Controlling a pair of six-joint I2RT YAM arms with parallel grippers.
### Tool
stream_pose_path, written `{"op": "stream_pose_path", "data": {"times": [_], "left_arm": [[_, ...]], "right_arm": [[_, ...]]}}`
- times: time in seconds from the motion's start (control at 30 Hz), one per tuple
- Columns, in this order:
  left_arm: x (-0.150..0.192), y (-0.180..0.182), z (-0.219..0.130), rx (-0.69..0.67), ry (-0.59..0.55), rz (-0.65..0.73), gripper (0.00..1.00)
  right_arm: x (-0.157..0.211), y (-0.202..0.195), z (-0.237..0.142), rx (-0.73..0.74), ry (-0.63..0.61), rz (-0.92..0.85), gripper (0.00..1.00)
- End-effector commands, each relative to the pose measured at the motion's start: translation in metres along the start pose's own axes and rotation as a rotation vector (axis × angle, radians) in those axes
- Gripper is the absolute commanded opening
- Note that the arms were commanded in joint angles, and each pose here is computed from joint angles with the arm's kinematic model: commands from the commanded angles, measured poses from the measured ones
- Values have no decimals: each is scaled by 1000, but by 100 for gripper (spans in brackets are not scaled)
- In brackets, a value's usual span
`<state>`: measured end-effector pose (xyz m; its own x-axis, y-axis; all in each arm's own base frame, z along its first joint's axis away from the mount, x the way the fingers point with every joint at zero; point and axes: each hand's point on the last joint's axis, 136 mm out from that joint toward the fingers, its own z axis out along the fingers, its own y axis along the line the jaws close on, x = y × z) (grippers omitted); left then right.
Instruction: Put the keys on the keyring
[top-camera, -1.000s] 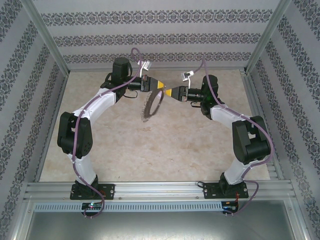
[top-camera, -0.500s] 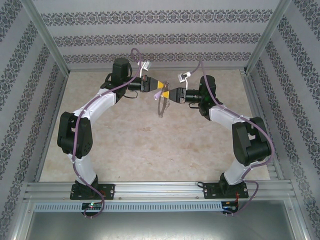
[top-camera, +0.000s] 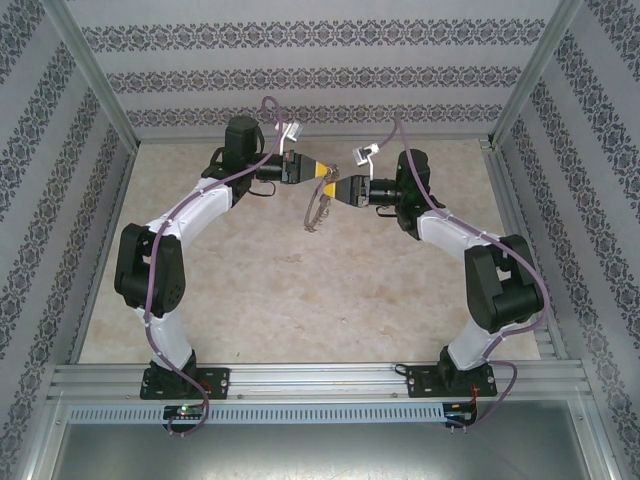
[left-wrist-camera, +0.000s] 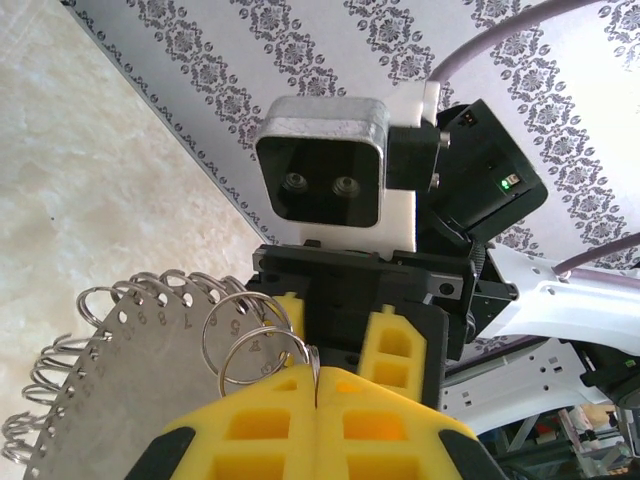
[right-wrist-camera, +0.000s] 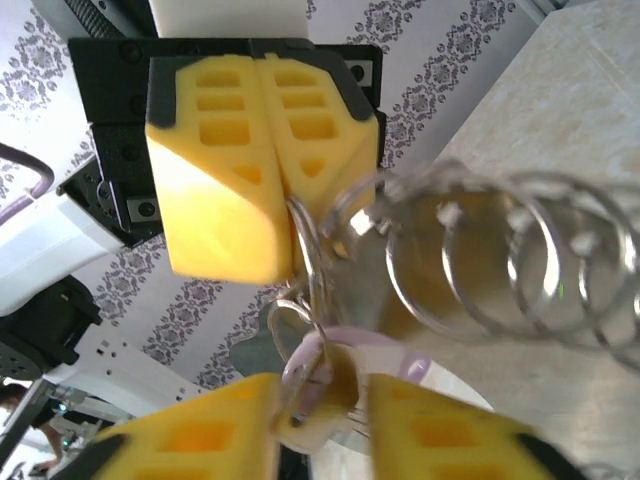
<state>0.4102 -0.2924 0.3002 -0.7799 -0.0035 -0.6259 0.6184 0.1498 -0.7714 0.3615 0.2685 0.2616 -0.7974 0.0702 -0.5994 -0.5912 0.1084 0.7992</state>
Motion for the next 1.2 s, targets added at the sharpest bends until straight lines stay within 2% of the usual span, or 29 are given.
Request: {"op": "stream_pose_path", "data": {"times": [0.0, 0.23, 0.43, 0.73, 1.17], "left_arm": [[-10, -31, -3, 48, -22, 101, 0], [-11, -32, -3, 54, -23, 104, 0], [-13, -33, -3, 56, -29, 104, 0], [-15, -31, -2, 49, -39, 97, 0], [-18, -26, -2, 39, -72, 76, 0]], "right_arm": [[-7, 15, -22, 6, -39, -65, 37], [-29, 24, -48, 54, -128, -93, 38], [-44, 31, -36, 41, -145, -102, 37], [-46, 28, -14, 28, -141, -85, 36], [-55, 23, -6, 29, -179, -62, 27]]}}
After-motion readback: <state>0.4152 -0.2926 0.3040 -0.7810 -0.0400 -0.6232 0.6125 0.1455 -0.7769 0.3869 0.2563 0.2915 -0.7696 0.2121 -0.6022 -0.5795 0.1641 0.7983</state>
